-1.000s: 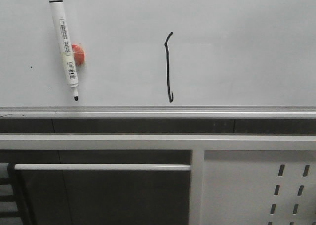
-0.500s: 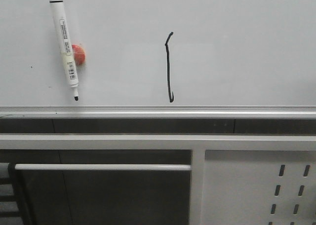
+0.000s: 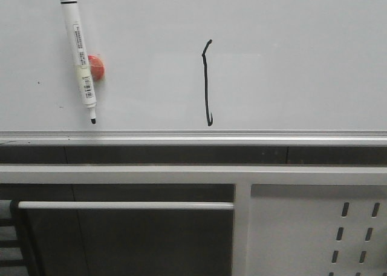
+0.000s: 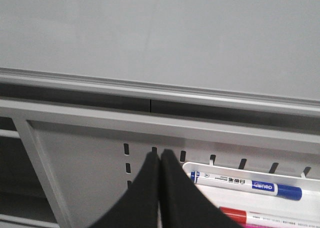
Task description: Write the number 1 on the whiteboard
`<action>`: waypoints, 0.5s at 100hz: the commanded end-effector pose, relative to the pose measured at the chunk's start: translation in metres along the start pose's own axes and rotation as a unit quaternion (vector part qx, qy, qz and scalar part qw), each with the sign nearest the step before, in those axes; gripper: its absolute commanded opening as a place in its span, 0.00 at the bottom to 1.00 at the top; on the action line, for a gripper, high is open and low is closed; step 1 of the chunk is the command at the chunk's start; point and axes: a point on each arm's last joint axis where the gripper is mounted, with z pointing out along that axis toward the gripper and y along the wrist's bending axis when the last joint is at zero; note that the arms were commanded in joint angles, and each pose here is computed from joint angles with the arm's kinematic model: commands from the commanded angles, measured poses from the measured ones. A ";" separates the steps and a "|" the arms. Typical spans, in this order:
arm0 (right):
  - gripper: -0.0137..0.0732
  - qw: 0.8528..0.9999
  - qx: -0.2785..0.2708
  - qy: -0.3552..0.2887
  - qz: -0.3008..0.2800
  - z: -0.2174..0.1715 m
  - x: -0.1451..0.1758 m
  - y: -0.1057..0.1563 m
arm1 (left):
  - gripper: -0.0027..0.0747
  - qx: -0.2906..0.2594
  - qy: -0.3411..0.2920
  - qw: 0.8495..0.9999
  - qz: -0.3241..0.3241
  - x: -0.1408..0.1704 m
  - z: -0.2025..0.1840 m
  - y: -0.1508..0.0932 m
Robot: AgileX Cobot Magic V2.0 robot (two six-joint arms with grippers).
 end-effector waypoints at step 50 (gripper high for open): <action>0.07 1.000 0.006 -0.011 -0.004 0.001 0.006 0.000 | 0.01 -0.005 -0.039 0.999 -0.010 -0.001 0.000 0.001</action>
